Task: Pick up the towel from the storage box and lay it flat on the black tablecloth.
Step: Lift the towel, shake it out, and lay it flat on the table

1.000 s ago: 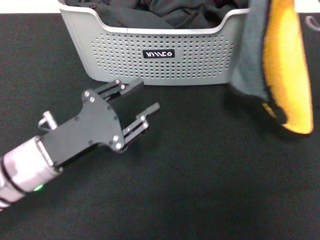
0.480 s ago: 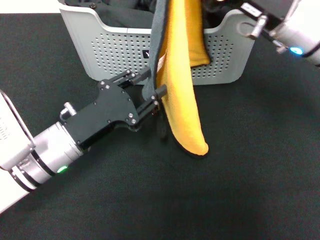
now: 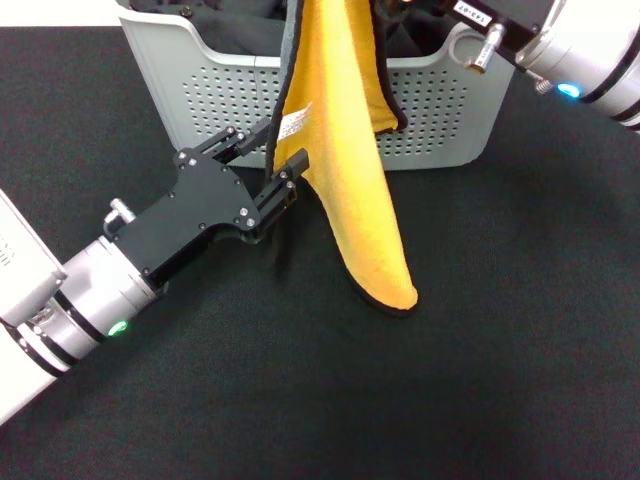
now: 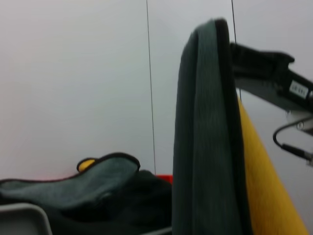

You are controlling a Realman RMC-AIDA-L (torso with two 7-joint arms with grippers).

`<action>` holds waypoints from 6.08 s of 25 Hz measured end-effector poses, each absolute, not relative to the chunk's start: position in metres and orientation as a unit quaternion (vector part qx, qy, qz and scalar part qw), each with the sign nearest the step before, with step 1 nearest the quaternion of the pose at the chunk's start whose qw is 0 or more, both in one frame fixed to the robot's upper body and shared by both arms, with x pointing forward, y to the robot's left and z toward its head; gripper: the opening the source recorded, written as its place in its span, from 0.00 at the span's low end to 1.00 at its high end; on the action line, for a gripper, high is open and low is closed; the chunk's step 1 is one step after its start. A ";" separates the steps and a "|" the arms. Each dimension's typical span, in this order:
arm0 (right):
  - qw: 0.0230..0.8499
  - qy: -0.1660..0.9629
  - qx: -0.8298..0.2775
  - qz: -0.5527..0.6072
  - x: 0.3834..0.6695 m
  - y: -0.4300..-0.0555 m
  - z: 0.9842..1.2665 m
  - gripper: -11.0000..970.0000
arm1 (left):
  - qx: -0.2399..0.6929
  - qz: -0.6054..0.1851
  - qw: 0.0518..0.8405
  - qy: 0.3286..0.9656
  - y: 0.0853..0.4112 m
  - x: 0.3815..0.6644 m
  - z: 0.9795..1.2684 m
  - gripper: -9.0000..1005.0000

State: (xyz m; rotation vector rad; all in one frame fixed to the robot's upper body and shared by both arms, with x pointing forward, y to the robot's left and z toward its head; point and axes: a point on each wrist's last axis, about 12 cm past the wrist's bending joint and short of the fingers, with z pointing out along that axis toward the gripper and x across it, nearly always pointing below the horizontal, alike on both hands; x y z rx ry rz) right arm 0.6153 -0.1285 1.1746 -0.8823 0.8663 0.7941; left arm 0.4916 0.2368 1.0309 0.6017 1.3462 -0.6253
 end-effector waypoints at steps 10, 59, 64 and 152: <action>0.778 0.372 -0.364 0.351 0.614 -0.153 1.181 0.04 | 0.260 -0.274 0.681 0.627 0.240 0.492 1.025 0.48; 0.706 0.417 -0.330 0.468 0.551 -0.250 1.146 0.05 | 0.261 -0.434 0.692 0.514 0.296 0.475 1.089 0.04; 0.703 0.440 -0.315 0.462 0.543 -0.269 1.141 0.05 | 0.301 -0.460 0.659 0.513 0.301 0.500 1.112 0.04; 0.511 0.749 -0.259 0.333 0.573 -0.244 1.054 0.05 | 0.389 -0.242 0.319 0.830 0.282 0.603 1.099 0.06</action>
